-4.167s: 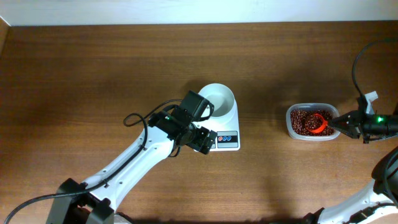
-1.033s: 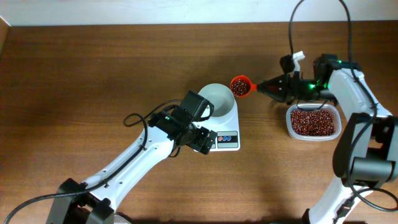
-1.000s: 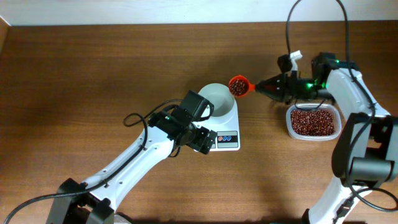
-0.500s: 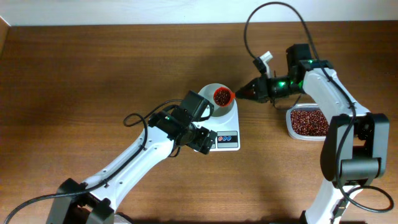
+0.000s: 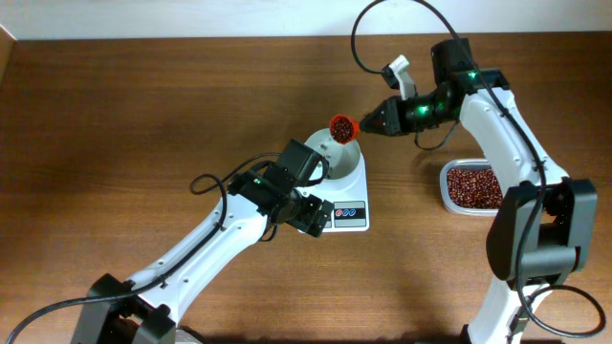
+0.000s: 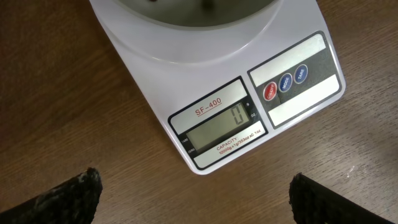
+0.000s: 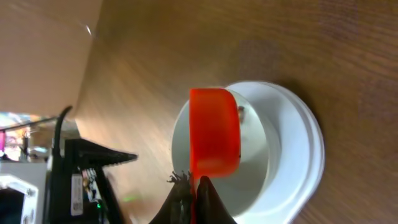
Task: Scoop item into bowl and weigh 50g on scale
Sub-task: 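Tilt the scoop to pour beans into the white bowl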
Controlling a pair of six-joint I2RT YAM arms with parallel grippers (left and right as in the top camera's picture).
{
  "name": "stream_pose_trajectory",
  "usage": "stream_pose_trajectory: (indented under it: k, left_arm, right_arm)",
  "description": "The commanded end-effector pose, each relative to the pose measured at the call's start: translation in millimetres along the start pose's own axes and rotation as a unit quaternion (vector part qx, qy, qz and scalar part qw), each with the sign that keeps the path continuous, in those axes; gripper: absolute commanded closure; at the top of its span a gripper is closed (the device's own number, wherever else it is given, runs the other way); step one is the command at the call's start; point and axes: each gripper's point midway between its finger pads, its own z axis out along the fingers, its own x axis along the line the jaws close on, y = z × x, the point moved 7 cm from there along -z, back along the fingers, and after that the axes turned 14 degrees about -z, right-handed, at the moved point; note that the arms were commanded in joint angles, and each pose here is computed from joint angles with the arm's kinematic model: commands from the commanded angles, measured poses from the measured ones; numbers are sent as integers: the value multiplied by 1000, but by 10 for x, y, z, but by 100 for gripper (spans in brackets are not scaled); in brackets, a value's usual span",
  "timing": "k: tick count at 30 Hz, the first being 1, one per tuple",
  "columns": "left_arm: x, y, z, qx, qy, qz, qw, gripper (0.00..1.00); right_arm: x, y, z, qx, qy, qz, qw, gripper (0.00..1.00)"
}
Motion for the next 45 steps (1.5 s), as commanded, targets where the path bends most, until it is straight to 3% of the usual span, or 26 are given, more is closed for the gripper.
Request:
stream_pose_trajectory:
  k: [1, 10, 16, 20, 36, 45]
  left_arm:
    - [6, -7, -28, -6, 3, -4, 1000, 1]
    - [6, -7, -28, -6, 3, -4, 1000, 1]
    - [6, -7, -28, -6, 3, -4, 1000, 1]
    - [6, -7, -28, -6, 3, -4, 1000, 1]
    - [6, -7, -28, -6, 3, -4, 1000, 1]
    - [7, -6, -28, -6, 3, -4, 1000, 1]
  right_arm:
    - [38, 41, -41, 11, -15, -52, 998, 96]
    - [60, 43, -117, 34, -46, -118, 991, 96]
    - [126, 35, 119, 98, -113, -175, 973, 96]
    - [263, 98, 222, 107, -109, -223, 963, 96]
    - [431, 281, -1, 122, -146, -247, 950, 96]
    - [506, 245, 142, 172, -189, -281, 925, 96]
